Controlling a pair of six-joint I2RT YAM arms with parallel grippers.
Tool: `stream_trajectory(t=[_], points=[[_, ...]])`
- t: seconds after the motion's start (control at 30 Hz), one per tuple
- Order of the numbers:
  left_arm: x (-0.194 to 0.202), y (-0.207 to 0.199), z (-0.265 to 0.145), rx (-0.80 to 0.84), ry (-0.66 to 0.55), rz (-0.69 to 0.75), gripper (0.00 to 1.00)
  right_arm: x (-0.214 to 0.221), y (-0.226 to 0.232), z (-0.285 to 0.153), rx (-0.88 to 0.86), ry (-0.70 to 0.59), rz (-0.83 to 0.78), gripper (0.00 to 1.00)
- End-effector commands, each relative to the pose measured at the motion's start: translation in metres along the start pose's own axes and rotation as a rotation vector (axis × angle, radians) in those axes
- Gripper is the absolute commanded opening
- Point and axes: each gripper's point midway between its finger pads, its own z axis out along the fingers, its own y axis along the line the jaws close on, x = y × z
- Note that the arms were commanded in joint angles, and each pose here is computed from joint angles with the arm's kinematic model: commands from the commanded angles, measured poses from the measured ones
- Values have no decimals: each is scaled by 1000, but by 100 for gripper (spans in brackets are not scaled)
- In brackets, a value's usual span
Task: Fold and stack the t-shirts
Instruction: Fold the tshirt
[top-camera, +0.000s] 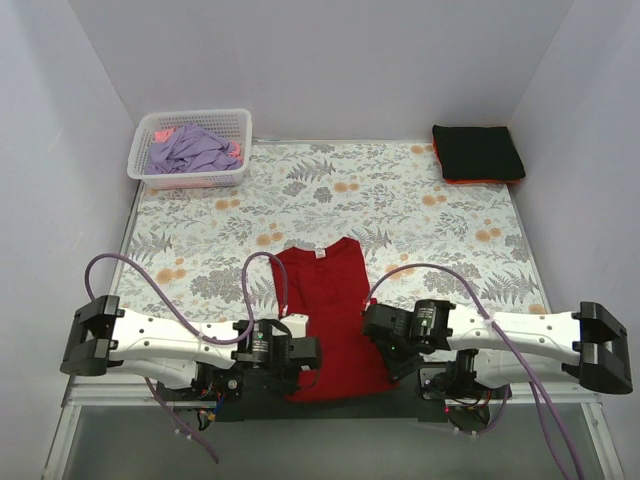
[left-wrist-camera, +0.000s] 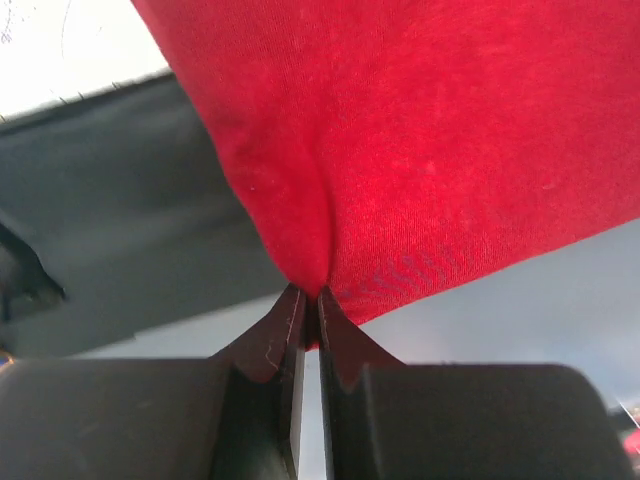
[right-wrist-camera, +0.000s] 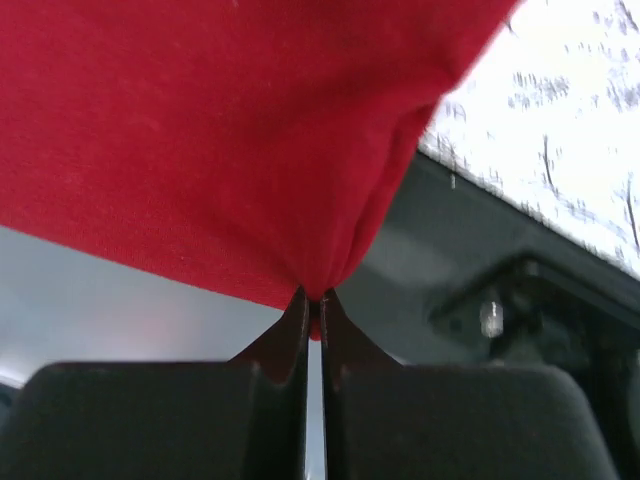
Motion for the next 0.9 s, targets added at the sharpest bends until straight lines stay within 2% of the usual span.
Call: stream_trajectory(t=[0.0, 0.07, 0.1, 0.17, 0.23, 0.33, 0.47, 0.87], points=[[2, -6, -32, 0, 28, -237, 0, -3, 0, -40, 65, -14, 53, 1], [-21, -3, -43, 22, -51, -230, 0, -22, -10, -58, 148, -84, 17, 1], [-39, 1, -48, 21, -77, -272, 0, -33, -8, -66, 163, -109, 10, 1], [-64, 4, -62, 57, -138, -266, 0, -59, 1, -88, 153, -192, -30, 1], [-94, 13, -75, 74, -214, -328, 0, -81, 3, -102, 149, -247, -19, 1], [-118, 26, -87, 64, -281, -355, 0, -109, 3, -120, 152, -307, -31, 1], [-137, 31, -95, 68, -339, -382, 0, -136, -5, -136, 170, -353, -21, 1], [-190, 38, -106, 134, -441, -421, 0, -180, -22, -148, 208, -353, -72, 1]])
